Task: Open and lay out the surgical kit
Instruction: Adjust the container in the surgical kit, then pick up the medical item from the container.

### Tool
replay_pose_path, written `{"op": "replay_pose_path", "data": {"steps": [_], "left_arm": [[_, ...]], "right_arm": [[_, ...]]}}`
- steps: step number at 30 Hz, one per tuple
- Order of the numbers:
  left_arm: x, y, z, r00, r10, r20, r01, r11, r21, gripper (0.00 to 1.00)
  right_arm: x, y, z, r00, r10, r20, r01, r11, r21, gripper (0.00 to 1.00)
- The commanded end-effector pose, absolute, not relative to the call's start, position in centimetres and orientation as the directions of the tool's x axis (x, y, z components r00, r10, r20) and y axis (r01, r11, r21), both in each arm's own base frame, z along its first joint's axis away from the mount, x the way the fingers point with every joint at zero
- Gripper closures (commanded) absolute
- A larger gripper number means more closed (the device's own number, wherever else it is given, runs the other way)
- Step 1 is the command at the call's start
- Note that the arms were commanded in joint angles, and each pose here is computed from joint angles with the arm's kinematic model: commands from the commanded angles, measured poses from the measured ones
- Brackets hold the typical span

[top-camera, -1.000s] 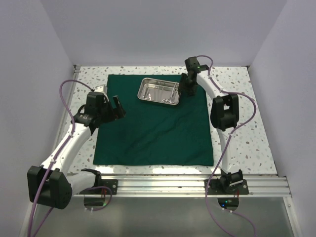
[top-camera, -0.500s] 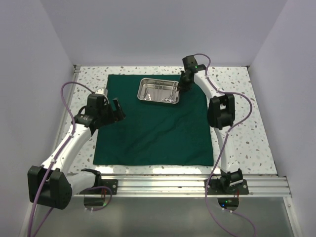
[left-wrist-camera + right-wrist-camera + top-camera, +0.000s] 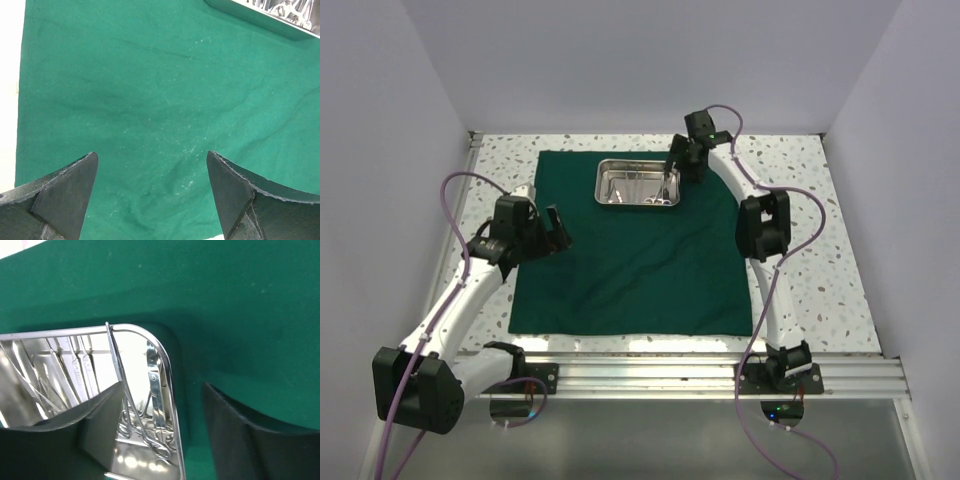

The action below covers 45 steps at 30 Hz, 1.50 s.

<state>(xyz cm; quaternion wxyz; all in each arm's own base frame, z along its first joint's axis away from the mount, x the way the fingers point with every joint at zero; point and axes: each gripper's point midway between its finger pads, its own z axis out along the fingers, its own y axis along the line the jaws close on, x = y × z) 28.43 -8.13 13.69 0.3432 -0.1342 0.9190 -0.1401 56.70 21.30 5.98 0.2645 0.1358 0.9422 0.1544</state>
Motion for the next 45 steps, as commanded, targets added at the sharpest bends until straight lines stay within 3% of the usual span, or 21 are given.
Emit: {"op": "replay_pose_path", "data": {"steps": [1, 8, 20, 32, 45], "left_arm": [[28.2, -7.7, 14.0, -0.719, -0.348, -0.602, -0.158, 0.925, -0.346, 0.07], [28.3, -8.2, 13.7, -0.720, -0.350, -0.600, -0.142, 0.920, -0.366, 0.07], [27.7, -8.4, 13.0, -0.720, -0.356, -0.596, -0.136, 0.914, -0.382, 0.07], [26.1, -7.9, 12.6, -0.725, -0.358, -0.588, -0.151, 0.916, -0.372, 0.07], [25.3, -7.7, 13.2, -0.717, -0.374, -0.589, -0.166, 0.911, -0.377, 0.07]], "right_arm": [[57.8, 20.6, 9.8, -0.780, 0.307, -0.546, 0.128, 0.931, 0.342, 0.27], [57.2, 16.5, 14.2, -0.714, 0.279, -0.642, 0.165, 0.958, 0.233, 0.26], [56.8, 20.0, 19.4, -0.676, 0.285, -0.680, 0.077, 0.945, 0.319, 0.29], [56.5, 24.5, 16.9, -0.718, 0.265, -0.644, 0.026, 0.934, 0.356, 0.31], [56.2, 24.7, 10.9, -0.765, 0.248, -0.594, 0.093, 0.956, 0.278, 0.32]]}}
